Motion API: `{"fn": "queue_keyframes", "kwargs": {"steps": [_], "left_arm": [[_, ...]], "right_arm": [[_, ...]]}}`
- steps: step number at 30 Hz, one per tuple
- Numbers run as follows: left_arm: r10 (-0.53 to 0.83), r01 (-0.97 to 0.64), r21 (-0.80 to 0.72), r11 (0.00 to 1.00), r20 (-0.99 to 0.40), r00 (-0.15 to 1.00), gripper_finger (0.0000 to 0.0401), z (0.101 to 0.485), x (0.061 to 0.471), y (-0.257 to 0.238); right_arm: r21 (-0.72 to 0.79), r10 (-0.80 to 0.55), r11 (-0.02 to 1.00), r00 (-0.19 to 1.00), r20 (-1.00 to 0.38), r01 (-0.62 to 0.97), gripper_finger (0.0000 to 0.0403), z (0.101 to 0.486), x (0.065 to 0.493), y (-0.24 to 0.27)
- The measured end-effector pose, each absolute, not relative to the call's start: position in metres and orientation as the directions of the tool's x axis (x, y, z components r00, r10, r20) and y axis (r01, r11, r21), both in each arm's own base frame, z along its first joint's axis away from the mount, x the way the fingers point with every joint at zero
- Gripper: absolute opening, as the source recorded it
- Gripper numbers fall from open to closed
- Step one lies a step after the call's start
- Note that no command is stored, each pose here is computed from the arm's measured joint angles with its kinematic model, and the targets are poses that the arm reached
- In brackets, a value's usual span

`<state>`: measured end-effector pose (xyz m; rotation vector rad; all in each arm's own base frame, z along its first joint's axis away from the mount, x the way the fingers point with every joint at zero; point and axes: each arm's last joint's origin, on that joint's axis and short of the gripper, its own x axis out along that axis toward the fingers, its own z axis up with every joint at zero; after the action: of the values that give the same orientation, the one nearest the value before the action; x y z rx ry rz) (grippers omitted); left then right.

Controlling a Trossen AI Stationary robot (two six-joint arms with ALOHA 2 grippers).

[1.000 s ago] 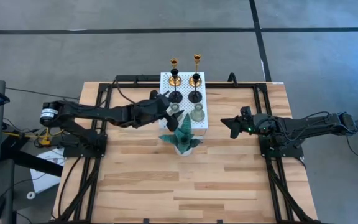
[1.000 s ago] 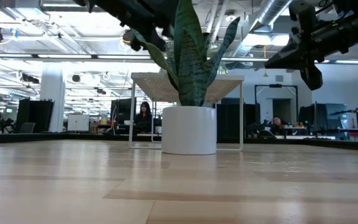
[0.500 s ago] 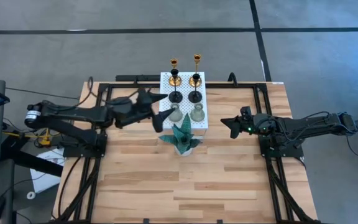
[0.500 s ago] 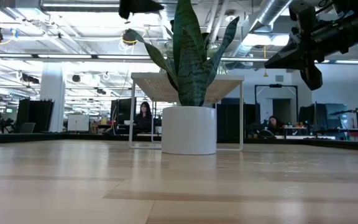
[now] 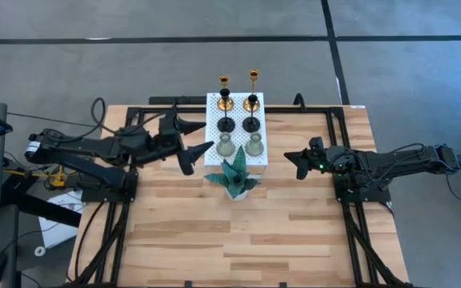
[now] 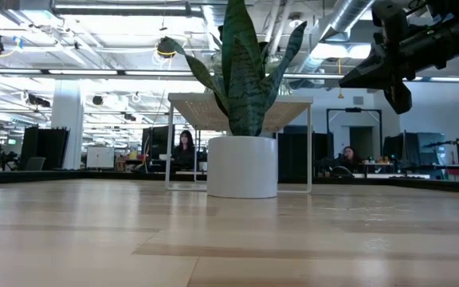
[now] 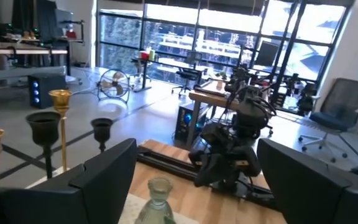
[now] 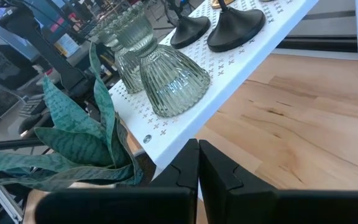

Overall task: Pick & Place candle stick holders
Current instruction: Return to Home Position

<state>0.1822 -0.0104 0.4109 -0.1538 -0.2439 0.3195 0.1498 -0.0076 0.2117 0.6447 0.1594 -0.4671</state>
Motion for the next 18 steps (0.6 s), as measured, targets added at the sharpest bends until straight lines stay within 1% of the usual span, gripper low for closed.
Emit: {"fn": "queue_keyframes", "kwargs": {"steps": [3,6,9,15,18], "left_arm": [[0.32,-0.284,-0.187,0.941,0.211,0.924,0.0322,0.411,0.182,-0.012],[0.304,-0.267,-0.187,0.945,0.21,0.929,0.0288,0.411,0.183,-0.015],[0.276,-0.238,-0.188,0.953,0.213,0.937,0.0237,0.411,0.181,-0.02],[0.166,-0.127,-0.176,0.976,0.229,0.959,0.0111,0.413,0.177,-0.03],[0.134,-0.095,-0.171,0.981,0.231,0.964,0.0055,0.413,0.177,-0.032]], "right_arm": [[0.542,-0.362,0.702,0.887,-0.286,0.461,0.0,0.212,0.15,-0.007],[0.543,-0.361,0.703,0.888,-0.286,0.46,0.0,0.212,0.15,-0.007],[0.543,-0.361,0.703,0.888,-0.286,0.46,0.0,0.212,0.15,-0.007],[0.543,-0.361,0.703,0.888,-0.286,0.46,0.0,0.212,0.15,-0.007],[0.543,-0.361,0.703,0.888,-0.286,0.46,0.0,0.212,0.15,-0.007]]}}
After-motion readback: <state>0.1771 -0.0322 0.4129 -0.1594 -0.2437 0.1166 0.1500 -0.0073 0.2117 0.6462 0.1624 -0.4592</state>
